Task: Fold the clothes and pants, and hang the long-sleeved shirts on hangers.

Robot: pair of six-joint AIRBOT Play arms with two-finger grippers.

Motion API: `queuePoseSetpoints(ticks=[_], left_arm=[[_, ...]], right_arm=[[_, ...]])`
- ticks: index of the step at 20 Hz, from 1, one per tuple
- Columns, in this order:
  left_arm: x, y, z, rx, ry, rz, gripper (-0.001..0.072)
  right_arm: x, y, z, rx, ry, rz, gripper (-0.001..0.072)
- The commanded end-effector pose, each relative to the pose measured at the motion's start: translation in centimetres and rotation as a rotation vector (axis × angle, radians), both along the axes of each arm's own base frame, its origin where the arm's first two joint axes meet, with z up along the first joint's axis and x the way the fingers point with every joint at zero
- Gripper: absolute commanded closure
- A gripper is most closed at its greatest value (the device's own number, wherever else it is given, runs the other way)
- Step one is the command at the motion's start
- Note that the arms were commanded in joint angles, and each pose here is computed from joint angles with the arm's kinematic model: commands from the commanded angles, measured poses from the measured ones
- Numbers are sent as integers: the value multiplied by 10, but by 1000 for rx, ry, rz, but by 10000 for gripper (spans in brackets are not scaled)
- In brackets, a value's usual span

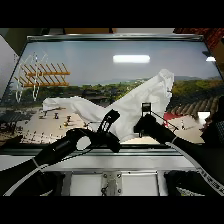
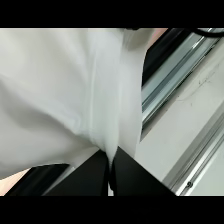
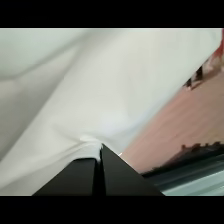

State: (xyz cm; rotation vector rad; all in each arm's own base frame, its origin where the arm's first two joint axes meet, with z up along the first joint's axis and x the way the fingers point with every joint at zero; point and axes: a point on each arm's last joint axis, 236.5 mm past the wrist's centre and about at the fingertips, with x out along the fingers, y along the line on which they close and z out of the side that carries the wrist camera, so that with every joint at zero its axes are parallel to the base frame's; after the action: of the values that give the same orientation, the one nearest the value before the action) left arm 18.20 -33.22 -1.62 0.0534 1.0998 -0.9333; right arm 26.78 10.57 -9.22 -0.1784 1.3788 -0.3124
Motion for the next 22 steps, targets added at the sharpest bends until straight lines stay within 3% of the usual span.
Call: queuePoseSetpoints(ticks=[1, 5, 8, 9, 12, 14, 17, 20, 22], left_arm=[[-6, 13, 23, -10, 51, 31, 694], [-9, 18, 92, -34, 52, -28, 695], [-17, 18, 124, -34, 55, -78, 694], [-20, 23, 127, -21, 84, -70, 695], [-43, 43, 119, 65, 214, -76, 695], [-71, 50, 113, 133, 278, -138, 694], [-75, 39, 112, 122, 248, -158, 694], [-17, 35, 96, 81, 243, -11, 694], [17, 38, 76, 85, 263, 78, 694]], right_arm=[[5, -13, 66, 3, 63, 194, 690], [-19, 9, 187, 238, 39, 264, 691], [-44, 1, 231, 290, 6, 175, 691], [-59, -3, 233, 293, 37, 146, 691], [-96, 32, 242, 498, 90, 152, 691], [-118, 43, 246, 558, 109, 142, 691], [-119, 38, 243, 527, 89, 132, 691], [-85, 10, 227, 360, 56, 128, 691], [-58, 8, 211, 314, 64, 147, 691]])
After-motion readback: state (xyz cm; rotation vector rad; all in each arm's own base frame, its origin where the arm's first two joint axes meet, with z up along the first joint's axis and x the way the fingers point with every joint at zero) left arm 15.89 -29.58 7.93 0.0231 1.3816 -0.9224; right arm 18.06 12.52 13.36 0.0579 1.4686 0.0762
